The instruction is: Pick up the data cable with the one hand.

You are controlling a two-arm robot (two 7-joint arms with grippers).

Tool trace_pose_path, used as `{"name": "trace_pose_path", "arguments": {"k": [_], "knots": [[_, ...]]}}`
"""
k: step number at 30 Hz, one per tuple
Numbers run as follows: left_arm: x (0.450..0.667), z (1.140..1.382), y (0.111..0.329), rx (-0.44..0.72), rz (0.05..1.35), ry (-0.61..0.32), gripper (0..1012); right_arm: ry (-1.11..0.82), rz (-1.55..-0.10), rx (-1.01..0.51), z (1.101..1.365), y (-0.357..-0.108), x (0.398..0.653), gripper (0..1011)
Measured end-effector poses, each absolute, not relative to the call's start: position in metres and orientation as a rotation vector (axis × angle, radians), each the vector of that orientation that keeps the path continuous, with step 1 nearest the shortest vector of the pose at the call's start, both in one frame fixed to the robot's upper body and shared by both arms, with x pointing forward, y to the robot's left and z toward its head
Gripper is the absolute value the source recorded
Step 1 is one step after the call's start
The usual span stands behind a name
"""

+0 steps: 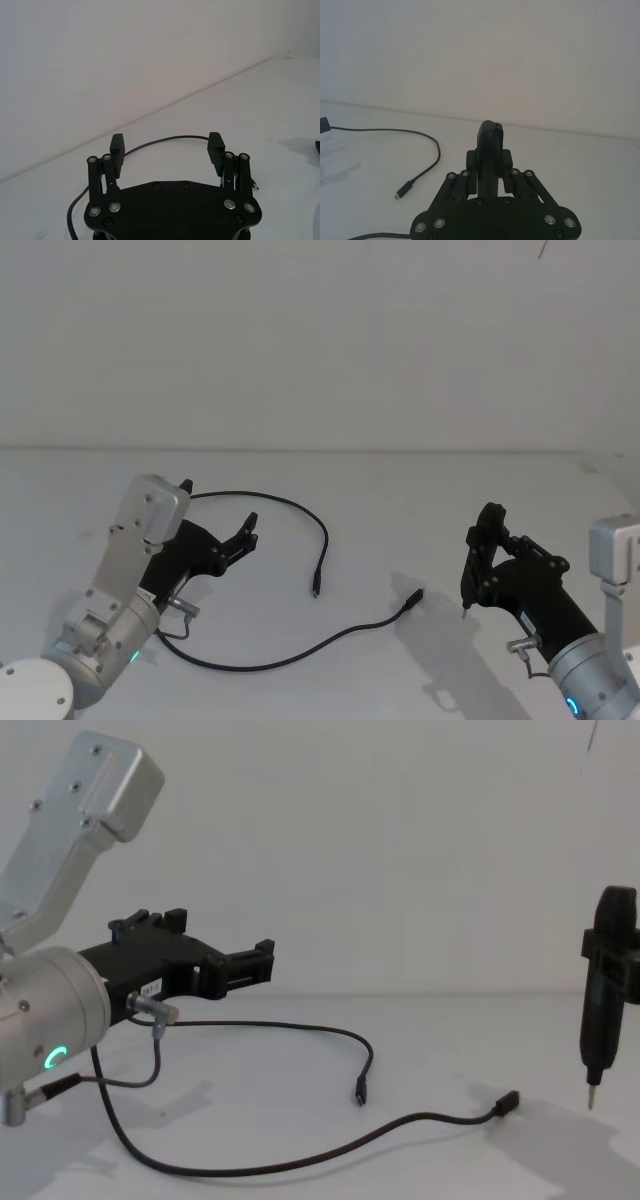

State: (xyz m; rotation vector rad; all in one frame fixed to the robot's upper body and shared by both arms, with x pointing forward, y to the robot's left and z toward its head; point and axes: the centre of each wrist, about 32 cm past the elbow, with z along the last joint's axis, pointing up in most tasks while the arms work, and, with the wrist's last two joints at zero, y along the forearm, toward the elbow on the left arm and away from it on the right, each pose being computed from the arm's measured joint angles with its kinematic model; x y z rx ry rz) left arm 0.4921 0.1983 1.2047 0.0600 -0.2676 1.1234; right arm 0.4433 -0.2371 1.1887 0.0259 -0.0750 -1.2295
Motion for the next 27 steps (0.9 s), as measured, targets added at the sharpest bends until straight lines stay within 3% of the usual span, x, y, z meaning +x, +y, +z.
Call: {"name": "trace_pose_path", "arguments": {"k": [27], "knots": [[0.492,1.2044,0.1984,0.061,1.124,-0.268,1001,-0.075,-1.23,0.026,1.1887,-0.2371,0.4433,279]]}}
